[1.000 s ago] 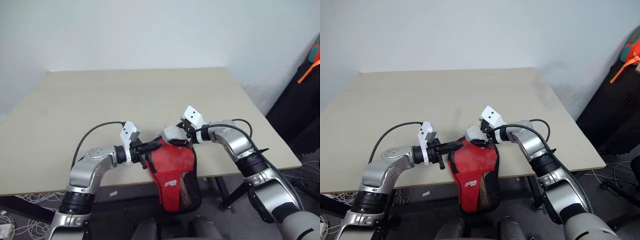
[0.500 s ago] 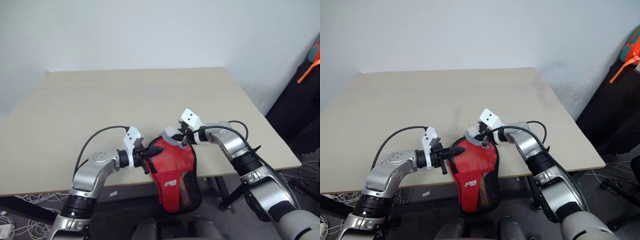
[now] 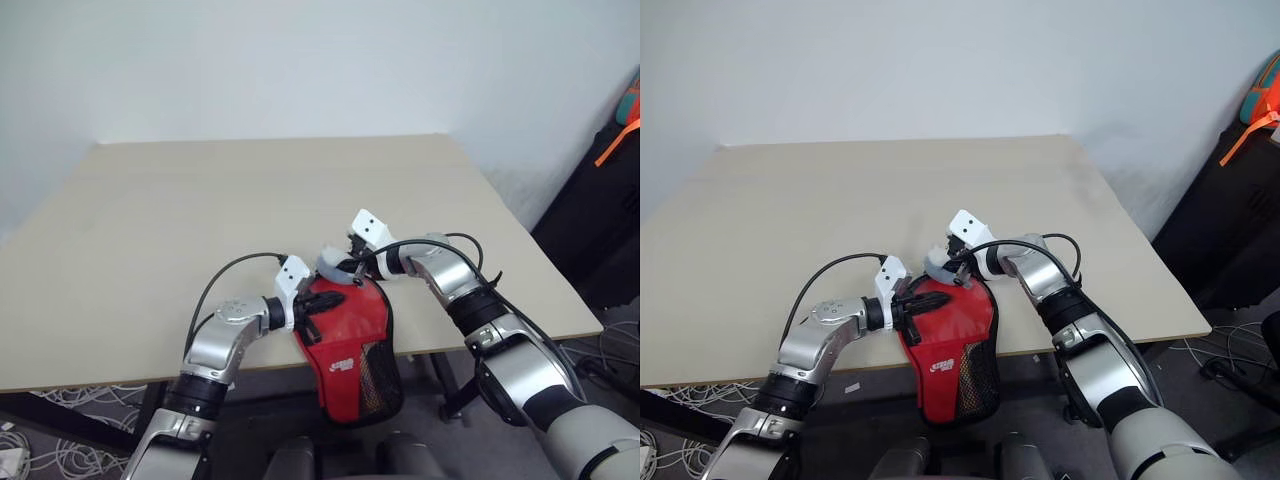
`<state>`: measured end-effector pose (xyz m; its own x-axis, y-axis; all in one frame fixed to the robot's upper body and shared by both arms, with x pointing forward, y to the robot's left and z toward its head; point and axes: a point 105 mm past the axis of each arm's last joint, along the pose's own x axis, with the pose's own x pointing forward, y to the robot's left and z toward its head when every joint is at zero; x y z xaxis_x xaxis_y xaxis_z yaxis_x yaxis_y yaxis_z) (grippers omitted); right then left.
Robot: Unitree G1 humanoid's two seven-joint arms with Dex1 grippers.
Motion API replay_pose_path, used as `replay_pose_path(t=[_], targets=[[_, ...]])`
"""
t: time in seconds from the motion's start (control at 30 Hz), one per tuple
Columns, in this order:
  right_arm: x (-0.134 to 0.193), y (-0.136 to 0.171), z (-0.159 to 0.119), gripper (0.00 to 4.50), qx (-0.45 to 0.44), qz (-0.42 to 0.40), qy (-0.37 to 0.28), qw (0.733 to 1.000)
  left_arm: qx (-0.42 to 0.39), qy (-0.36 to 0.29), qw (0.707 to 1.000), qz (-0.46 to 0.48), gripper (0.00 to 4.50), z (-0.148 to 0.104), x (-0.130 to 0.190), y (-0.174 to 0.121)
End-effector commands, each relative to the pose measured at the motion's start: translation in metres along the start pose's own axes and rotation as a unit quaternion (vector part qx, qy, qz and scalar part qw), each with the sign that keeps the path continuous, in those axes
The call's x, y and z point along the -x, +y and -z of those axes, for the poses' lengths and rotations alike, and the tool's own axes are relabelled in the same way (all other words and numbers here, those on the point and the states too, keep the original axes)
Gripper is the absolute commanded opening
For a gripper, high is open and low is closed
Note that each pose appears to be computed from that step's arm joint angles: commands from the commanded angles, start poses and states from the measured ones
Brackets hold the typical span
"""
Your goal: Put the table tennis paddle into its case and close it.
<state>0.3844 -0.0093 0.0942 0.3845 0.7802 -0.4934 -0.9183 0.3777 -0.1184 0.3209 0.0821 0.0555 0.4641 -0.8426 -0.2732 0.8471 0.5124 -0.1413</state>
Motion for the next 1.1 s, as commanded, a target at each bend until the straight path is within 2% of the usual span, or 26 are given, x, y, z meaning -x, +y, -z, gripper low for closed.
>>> replay_pose_path(t=[0.03,0.57,1.1], targets=[[0.005,-0.012,-0.018,0.12,0.020,0.019,-0.020,0.999,-0.031,-0.009,0.999,0.000,0.00,-0.011,-0.005,0.003],[0.014,-0.036,-0.024,0.12,0.037,0.041,-0.005,0.998,-0.031,0.040,0.999,-0.011,0.00,0.028,-0.009,0.016],[0.036,-0.058,0.001,0.12,0.048,0.059,0.042,0.996,-0.057,0.089,0.994,0.030,0.00,0.046,-0.009,0.014]])
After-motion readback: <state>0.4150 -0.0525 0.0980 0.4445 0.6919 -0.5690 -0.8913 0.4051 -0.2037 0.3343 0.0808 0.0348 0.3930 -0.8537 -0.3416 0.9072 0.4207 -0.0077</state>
